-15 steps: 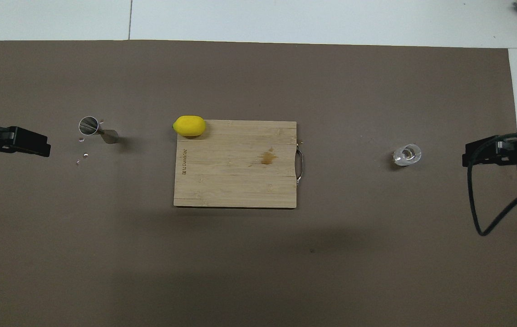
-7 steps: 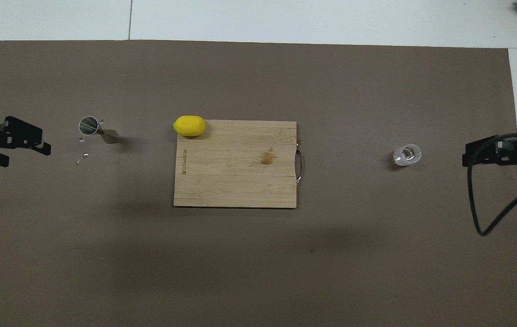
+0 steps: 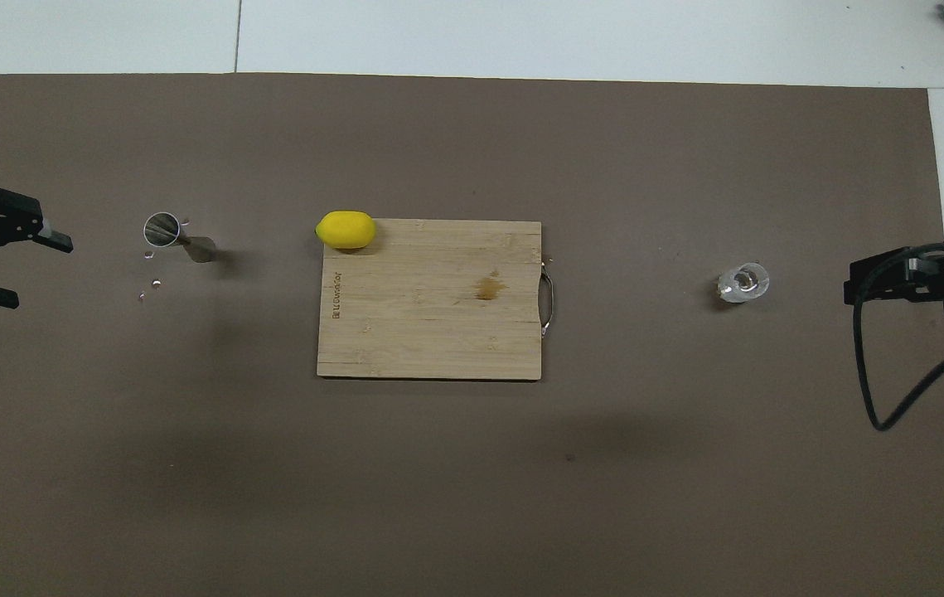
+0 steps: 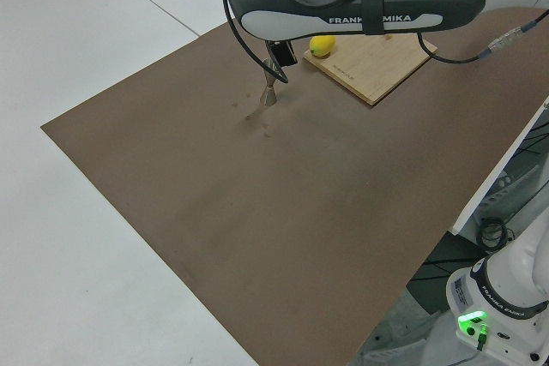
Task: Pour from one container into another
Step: 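Reach the left gripper to the dark metal cup and close on it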
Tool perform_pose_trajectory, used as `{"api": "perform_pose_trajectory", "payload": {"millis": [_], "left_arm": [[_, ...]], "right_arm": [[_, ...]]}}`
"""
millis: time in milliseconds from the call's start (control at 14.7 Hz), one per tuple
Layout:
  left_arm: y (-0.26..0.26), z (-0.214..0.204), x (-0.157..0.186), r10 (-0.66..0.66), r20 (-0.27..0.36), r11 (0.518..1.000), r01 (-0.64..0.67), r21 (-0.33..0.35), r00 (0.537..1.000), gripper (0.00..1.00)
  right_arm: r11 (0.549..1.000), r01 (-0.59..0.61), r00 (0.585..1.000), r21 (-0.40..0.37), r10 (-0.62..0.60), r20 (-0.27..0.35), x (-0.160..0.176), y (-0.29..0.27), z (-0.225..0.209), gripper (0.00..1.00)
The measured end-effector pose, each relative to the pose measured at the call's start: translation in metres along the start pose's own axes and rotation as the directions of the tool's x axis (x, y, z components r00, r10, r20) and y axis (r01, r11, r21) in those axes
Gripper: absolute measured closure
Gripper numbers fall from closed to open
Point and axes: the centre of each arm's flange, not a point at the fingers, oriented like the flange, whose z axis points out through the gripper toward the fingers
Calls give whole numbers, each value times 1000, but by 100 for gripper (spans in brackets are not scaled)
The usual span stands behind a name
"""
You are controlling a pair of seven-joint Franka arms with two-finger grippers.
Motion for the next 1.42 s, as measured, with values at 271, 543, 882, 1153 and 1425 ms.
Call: {"api": "perform_pose_trajectory", "payload": {"millis": [271,543,882,1153,1425], "left_arm": [[-13,21,38,-463,105,852,475,-221,880,0],[-38,60,56,-633,245,700,678,-224,735,0],[-59,106,62,-683,313,654,743,-142,660,0],[-60,121,73,-698,389,600,787,-140,601,0],[-58,136,80,-702,440,566,814,-134,560,0]], "right_arm": [[1000,0,1000,0,0,0,0,0,0,0],[1000,0,1000,0,0,0,0,0,0,0],[1000,0,1000,0,0,0,0,0,0,0],[1000,0,1000,0,0,0,0,0,0,0],[1000,0,1000,0,0,0,0,0,0,0]]}}
